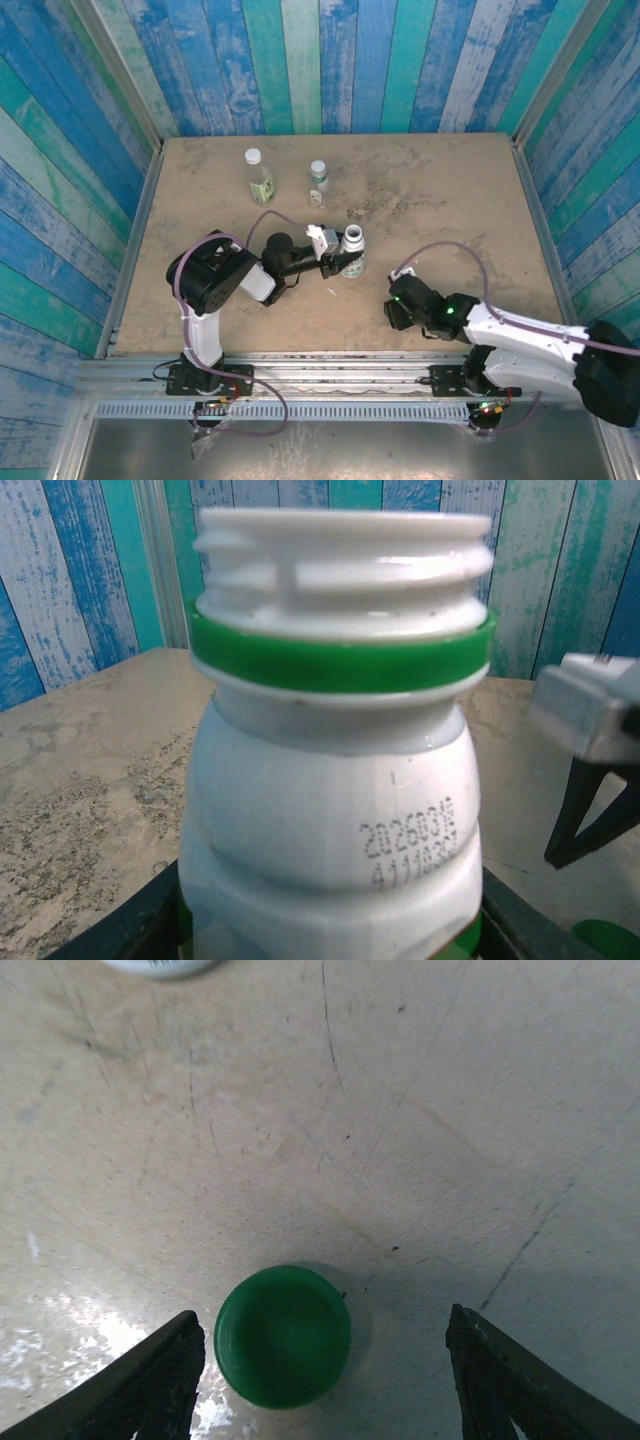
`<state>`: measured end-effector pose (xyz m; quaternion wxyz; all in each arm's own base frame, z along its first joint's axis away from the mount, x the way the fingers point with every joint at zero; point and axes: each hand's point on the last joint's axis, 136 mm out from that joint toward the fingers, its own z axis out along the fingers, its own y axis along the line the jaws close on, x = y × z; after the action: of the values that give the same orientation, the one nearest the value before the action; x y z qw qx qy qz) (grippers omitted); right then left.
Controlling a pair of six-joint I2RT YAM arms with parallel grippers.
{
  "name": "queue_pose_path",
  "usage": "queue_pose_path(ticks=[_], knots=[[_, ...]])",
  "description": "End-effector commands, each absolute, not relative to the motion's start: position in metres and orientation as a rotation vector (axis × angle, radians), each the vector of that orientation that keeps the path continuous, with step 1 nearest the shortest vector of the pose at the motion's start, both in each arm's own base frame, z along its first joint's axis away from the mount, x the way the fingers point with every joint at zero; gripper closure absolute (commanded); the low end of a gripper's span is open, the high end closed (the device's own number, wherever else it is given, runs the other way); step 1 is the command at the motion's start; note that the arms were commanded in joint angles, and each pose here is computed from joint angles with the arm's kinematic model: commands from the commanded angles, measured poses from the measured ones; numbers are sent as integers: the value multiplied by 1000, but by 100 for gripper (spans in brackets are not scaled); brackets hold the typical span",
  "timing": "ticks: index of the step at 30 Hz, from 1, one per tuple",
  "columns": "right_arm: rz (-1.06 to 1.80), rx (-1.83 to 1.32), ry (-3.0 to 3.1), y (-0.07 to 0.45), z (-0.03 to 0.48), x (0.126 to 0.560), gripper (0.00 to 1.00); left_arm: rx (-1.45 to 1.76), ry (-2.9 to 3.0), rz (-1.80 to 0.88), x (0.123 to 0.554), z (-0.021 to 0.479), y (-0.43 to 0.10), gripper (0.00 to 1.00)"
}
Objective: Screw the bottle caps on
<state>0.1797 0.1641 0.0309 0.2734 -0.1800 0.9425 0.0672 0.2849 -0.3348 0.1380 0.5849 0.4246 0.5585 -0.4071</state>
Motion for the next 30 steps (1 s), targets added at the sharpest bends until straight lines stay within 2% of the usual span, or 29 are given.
queue_pose_path(ticks=[1,8,12,20,30], knots=[[203,-476,2538,178,31,186,35,1015,1332,-942,279,136,-332,46],[174,-508,2581,176,17,182,48,1025,1345,-945,279,134,-333,45],[194,-513,2594,177,17,178,45,1023,1346,-938,278,132,-331,45],[223,-490,2587,176,21,176,53,1028,1347,-945,278,132,-332,45],[221,-533,2596,175,19,172,50,1032,1357,-942,278,129,-332,45]])
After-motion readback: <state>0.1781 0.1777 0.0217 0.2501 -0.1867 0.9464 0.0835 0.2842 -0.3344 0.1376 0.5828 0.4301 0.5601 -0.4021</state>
